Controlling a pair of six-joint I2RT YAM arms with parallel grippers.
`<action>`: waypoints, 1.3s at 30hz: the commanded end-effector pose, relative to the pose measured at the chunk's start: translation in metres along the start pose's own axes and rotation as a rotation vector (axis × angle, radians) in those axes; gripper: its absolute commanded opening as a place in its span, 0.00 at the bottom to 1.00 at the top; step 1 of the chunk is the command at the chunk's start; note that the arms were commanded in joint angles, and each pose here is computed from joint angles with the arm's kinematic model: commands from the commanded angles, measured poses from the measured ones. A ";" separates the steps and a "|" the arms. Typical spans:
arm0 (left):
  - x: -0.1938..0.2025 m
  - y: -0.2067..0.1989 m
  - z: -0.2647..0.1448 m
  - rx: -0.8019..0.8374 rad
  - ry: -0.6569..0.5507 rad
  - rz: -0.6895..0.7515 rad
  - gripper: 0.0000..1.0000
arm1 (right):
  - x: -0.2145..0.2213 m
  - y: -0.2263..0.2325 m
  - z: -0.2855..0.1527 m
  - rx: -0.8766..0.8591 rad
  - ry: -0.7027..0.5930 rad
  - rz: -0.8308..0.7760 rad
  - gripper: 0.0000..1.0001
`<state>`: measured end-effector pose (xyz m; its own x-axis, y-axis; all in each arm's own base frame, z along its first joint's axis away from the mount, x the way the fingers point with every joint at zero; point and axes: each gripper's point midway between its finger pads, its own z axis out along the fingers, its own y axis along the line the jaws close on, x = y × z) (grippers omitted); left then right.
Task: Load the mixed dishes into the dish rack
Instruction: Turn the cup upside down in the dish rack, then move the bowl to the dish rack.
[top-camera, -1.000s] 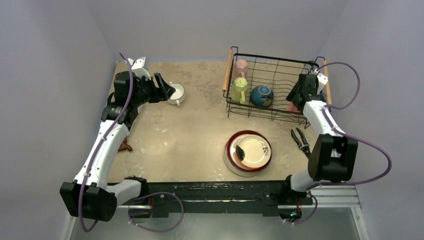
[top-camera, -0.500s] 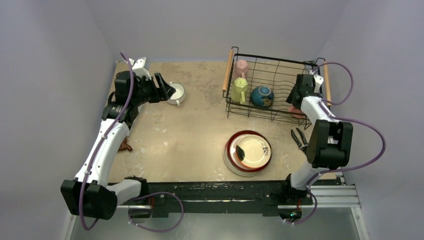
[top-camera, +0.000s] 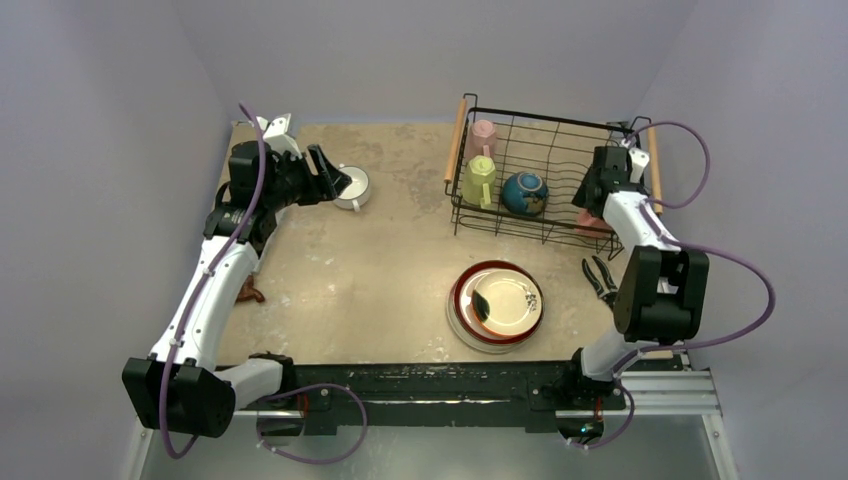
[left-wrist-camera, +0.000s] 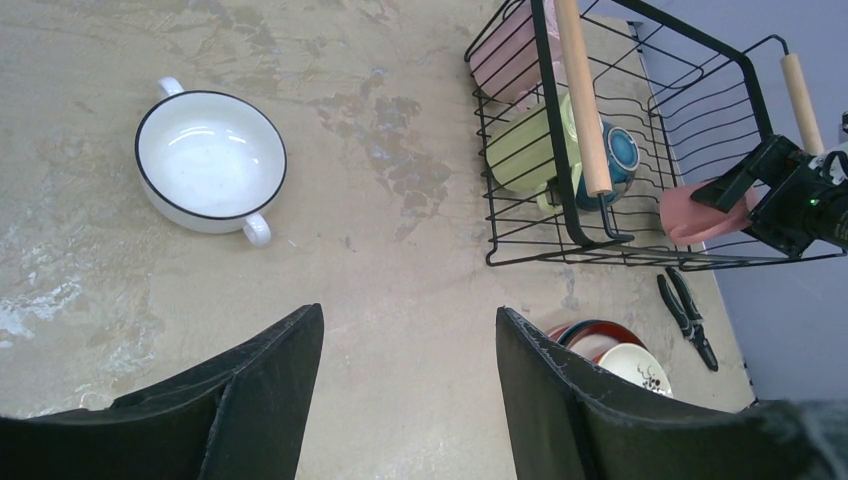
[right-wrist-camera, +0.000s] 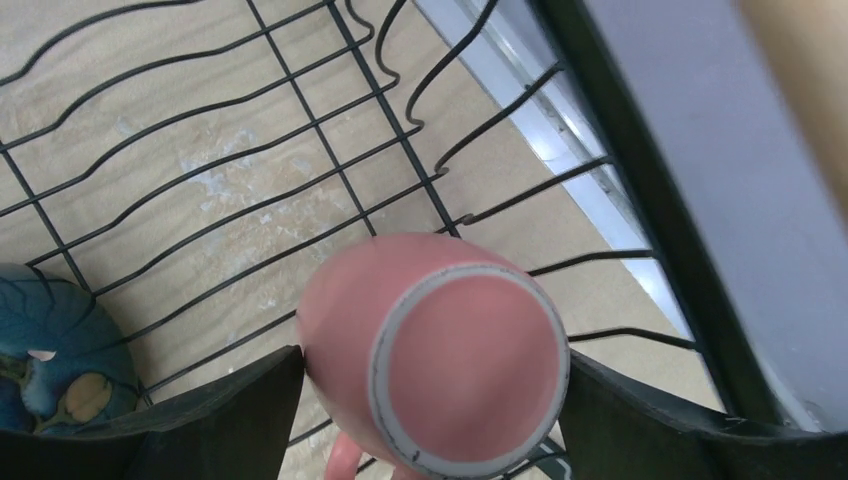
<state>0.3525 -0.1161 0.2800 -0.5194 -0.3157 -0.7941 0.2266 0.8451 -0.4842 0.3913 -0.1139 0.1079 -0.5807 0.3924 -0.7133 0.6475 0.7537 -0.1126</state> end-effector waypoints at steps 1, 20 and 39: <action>-0.022 -0.011 -0.004 0.035 -0.053 0.006 0.62 | -0.014 -0.030 -0.031 0.070 -0.043 0.001 0.92; -0.021 -0.011 -0.004 0.044 -0.046 -0.006 0.62 | 0.018 0.034 -0.063 -0.229 0.008 -0.095 0.44; -0.020 -0.011 -0.002 0.046 -0.038 -0.006 0.62 | 0.022 -0.007 -0.031 0.070 0.028 -0.104 0.50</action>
<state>0.3536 -0.1178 0.2758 -0.5391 -0.3213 -0.7785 0.2270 0.8347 -0.5017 0.3783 -0.0645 0.1145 -0.6418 0.3306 -0.6920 0.5386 0.8367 -0.0998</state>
